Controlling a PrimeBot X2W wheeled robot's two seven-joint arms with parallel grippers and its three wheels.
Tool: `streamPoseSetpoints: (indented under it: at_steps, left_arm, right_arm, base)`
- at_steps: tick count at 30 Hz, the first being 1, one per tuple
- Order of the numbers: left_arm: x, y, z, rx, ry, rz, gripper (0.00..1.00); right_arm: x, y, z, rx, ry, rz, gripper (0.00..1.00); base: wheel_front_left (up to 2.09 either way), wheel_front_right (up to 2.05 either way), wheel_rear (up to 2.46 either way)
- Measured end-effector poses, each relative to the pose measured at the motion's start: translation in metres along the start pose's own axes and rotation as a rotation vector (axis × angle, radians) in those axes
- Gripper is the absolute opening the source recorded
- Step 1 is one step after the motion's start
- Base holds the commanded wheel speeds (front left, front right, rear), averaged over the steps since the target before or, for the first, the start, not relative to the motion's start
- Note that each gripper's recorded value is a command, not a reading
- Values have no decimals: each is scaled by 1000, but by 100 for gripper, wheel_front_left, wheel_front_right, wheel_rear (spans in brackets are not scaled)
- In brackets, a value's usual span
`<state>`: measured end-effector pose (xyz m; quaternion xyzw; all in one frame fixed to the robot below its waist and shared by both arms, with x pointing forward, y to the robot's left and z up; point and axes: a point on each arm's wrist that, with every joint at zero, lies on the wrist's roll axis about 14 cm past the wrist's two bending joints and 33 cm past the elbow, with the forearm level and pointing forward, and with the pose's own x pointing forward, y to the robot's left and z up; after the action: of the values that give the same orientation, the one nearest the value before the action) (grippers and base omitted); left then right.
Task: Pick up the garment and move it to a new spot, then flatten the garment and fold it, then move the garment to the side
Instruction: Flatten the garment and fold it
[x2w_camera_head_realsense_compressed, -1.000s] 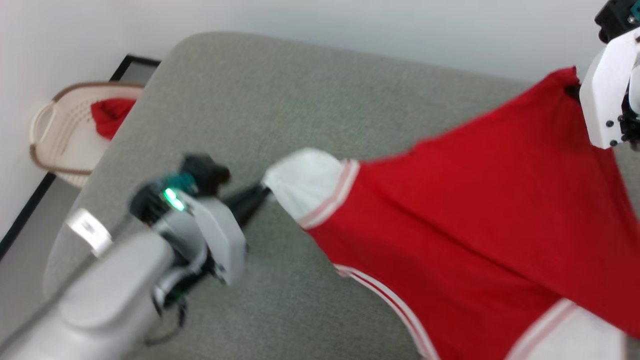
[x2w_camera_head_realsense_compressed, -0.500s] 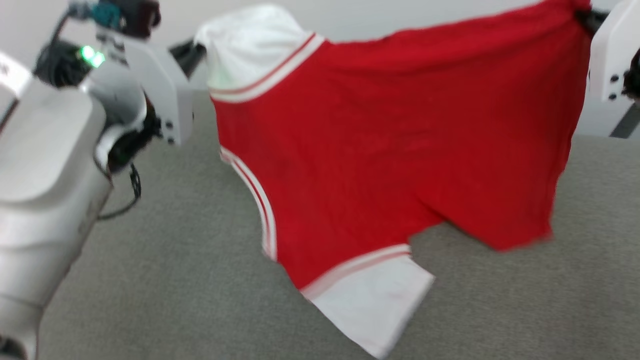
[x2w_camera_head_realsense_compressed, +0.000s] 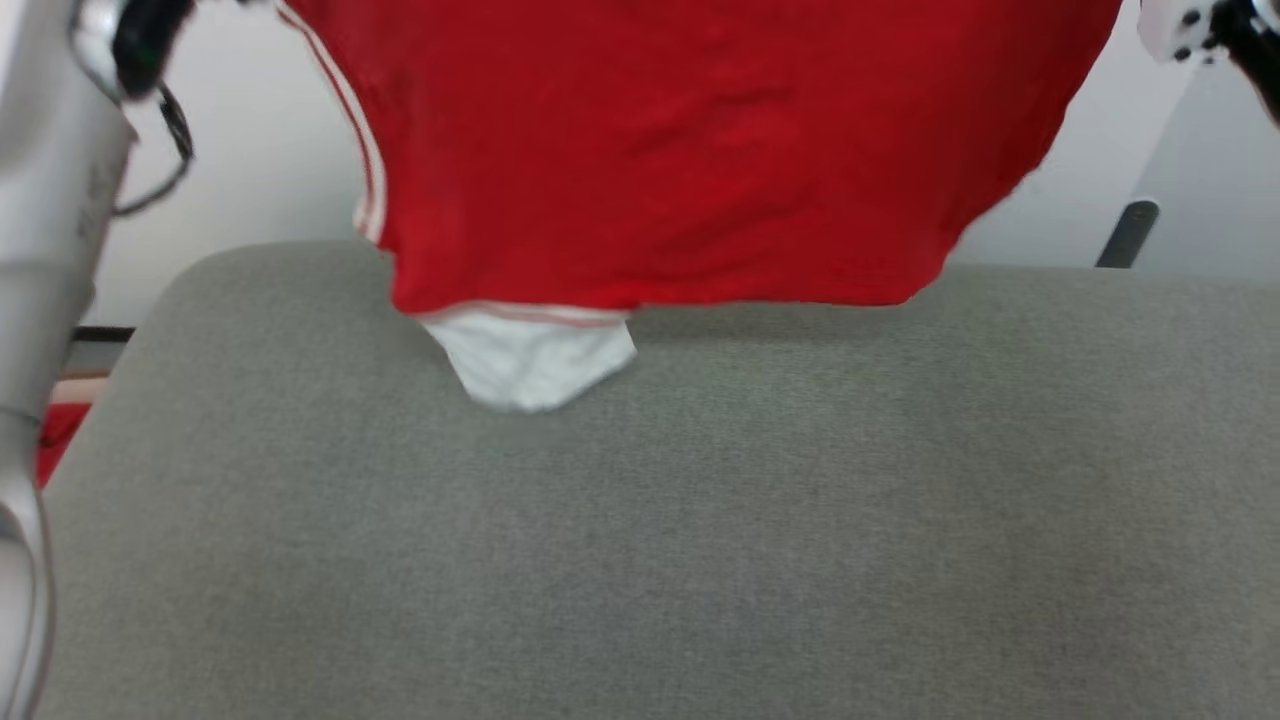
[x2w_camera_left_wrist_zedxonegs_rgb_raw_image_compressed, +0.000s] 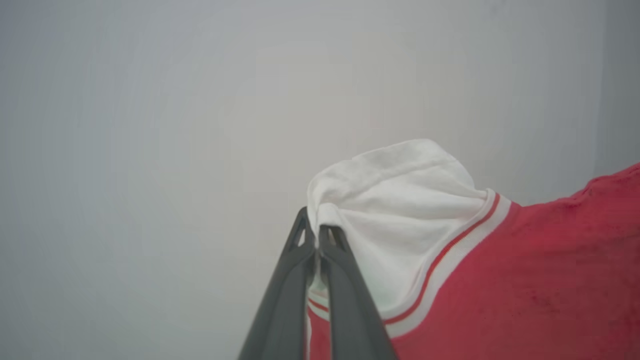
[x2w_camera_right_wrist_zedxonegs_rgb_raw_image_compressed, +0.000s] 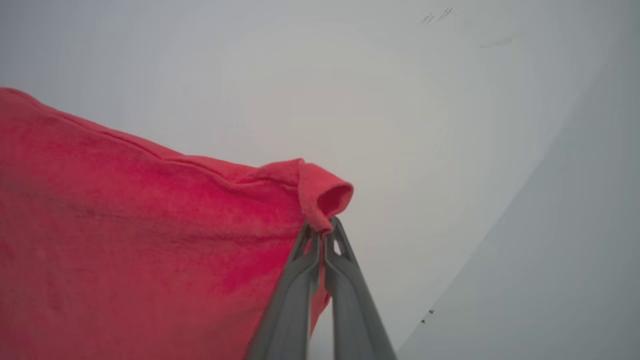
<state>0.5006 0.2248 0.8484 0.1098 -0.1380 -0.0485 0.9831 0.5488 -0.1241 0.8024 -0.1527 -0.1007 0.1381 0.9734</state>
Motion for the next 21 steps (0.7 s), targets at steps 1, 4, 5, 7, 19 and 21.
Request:
streamPoseSetpoints:
  at_steps: [1, 4, 5, 7, 19, 21]
  left_arm:
    - [3, 1, 8, -2, -25, 7, 0]
    - [9, 1, 28, -3, -82, 20, 0]
    - [11, 0, 33, -3, -92, 21, 0]
    - [16, -2, 41, 1, -113, 22, 0]
    - [63, 0, 50, 38, -195, 27, 0]
    - [77, 0, 45, 37, -204, 33, 0]
  right_arm:
    - [-1, -3, 4, -5, -9, -8, 0]
    - [-3, -7, 11, -9, -26, -26, 0]
    - [-3, -8, 12, -12, -28, -30, 0]
    - [-2, -10, 10, -7, -27, -37, 0]
    - [36, -25, 0, 5, -38, -58, 0]
    - [50, -28, -7, 9, -41, -61, 0]
  base:
    - [0, 0, 0]
    - [0, 0, 0]
    - [0, 0, 0]
    - [0, 0, 0]
    - [0, 0, 0]
    - [0, 0, 0]
